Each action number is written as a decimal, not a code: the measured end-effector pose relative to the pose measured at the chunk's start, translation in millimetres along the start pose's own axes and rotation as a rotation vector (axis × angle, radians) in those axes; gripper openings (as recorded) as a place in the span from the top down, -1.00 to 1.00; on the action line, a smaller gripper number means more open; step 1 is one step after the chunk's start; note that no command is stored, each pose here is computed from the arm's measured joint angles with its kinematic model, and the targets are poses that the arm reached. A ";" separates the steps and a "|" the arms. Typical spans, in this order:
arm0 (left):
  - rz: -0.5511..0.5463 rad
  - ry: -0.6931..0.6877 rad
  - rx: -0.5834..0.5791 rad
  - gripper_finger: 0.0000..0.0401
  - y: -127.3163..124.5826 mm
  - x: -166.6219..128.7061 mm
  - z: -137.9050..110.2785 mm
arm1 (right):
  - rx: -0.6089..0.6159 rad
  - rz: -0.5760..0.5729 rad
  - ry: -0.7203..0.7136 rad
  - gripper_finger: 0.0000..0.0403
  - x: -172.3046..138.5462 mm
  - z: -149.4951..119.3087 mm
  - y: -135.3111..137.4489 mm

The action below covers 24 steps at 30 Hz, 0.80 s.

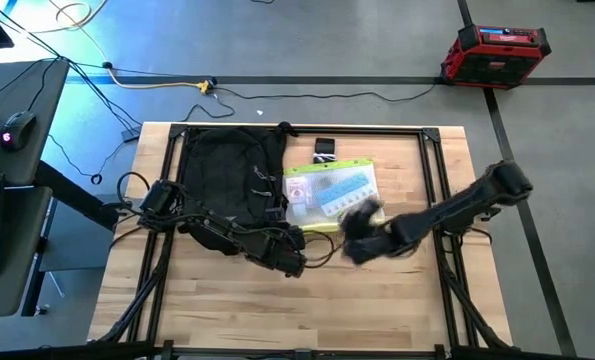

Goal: Unpack backpack
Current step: Remove the pink charger adapter from the transparent zip bag

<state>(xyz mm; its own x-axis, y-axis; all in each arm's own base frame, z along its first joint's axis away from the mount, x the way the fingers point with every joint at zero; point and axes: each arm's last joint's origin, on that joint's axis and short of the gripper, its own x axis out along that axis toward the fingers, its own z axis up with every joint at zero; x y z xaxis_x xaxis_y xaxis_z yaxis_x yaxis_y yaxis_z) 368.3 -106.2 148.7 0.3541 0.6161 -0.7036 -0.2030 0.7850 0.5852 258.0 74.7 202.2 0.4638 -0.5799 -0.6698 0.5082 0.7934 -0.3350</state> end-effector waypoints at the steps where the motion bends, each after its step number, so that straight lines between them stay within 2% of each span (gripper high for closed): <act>1: -0.024 0.004 -0.004 0.70 -0.8 0.0 0.3 | 0.069 -0.094 0.007 0.14 2.1 -5.0 -16.9; 4: -0.072 0.006 -0.016 0.70 -2.7 -0.2 1.4 | 0.294 -0.245 0.028 0.14 15.6 -23.8 -61.5; 7: -0.079 -0.006 -0.015 0.70 -3.2 -0.1 2.9 | 0.587 -0.363 0.021 0.14 40.0 -41.6 -102.4; 10: -0.092 -0.023 -0.011 0.70 -4.6 0.3 5.0 | 0.744 -0.405 -0.006 0.14 66.8 -51.4 -130.9; 14: -0.102 -0.038 -0.007 0.70 -4.2 2.1 7.6 | 0.811 -0.396 -0.009 0.14 98.5 -57.2 -161.8; 19: -0.097 -0.035 -0.006 0.70 -3.8 3.0 7.5 | 0.874 -0.526 0.111 0.14 125.2 -76.4 -187.7; 24: -0.096 -0.042 -0.014 0.70 -3.4 4.3 8.8 | 0.839 -0.555 0.202 0.14 149.3 -86.5 -199.0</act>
<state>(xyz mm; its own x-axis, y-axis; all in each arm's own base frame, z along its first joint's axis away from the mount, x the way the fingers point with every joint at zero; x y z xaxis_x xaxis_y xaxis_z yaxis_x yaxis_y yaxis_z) 378.5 -106.8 147.2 0.4108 0.5353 -0.7380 -0.1787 0.8410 0.5106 163.4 -153.7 111.5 -0.0830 -0.7225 -0.6863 0.9937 -0.0075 -0.1123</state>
